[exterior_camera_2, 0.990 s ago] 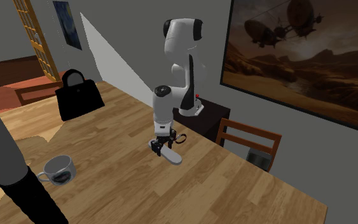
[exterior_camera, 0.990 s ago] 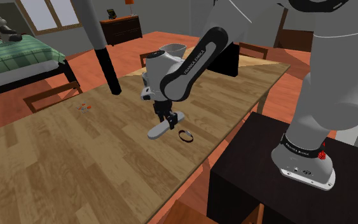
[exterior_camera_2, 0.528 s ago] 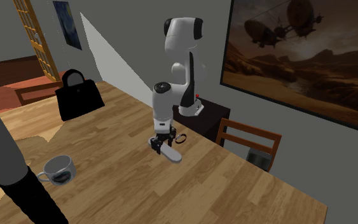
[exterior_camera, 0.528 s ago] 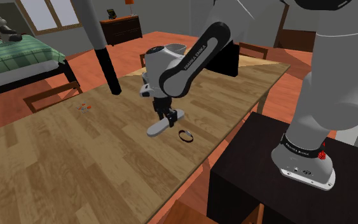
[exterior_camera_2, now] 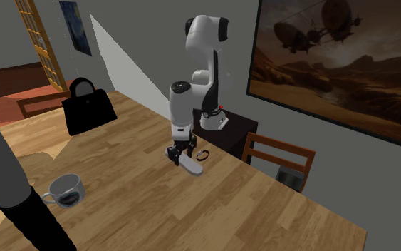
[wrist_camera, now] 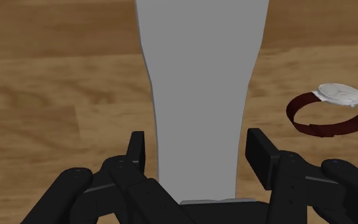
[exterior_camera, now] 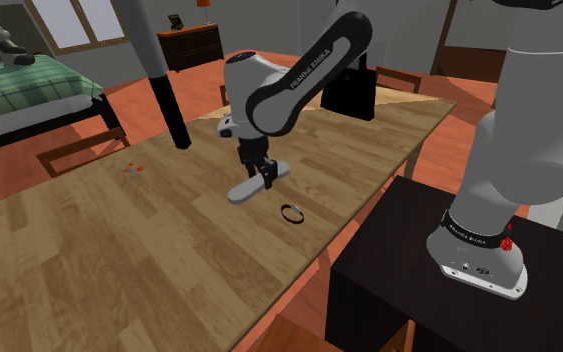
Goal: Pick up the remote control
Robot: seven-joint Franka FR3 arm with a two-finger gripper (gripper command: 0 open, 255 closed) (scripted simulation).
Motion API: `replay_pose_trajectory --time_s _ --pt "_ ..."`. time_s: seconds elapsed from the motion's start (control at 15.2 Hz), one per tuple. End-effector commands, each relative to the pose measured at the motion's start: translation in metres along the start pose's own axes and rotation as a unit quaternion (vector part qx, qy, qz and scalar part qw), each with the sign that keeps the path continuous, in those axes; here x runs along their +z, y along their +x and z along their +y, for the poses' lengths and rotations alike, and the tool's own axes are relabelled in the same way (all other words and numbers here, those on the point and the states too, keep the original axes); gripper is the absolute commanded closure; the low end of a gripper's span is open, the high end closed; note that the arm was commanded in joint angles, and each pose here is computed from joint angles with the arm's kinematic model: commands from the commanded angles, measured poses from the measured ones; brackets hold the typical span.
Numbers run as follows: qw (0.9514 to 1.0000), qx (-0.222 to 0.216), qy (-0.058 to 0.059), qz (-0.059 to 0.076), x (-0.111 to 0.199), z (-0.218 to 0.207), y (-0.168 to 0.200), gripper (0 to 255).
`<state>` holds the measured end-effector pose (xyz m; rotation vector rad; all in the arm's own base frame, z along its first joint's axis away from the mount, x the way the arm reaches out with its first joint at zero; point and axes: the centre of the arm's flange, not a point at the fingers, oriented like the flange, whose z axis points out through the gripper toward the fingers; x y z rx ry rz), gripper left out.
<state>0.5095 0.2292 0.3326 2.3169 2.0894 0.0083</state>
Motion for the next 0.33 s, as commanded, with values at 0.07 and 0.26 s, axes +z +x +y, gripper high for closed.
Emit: replay_pose_trajectory --time_s 0.07,0.26 --pt "1.0000 0.000 0.000 0.000 -0.016 0.000 0.001 255" --pt "1.0000 0.000 0.000 0.000 -0.022 0.000 0.001 255"
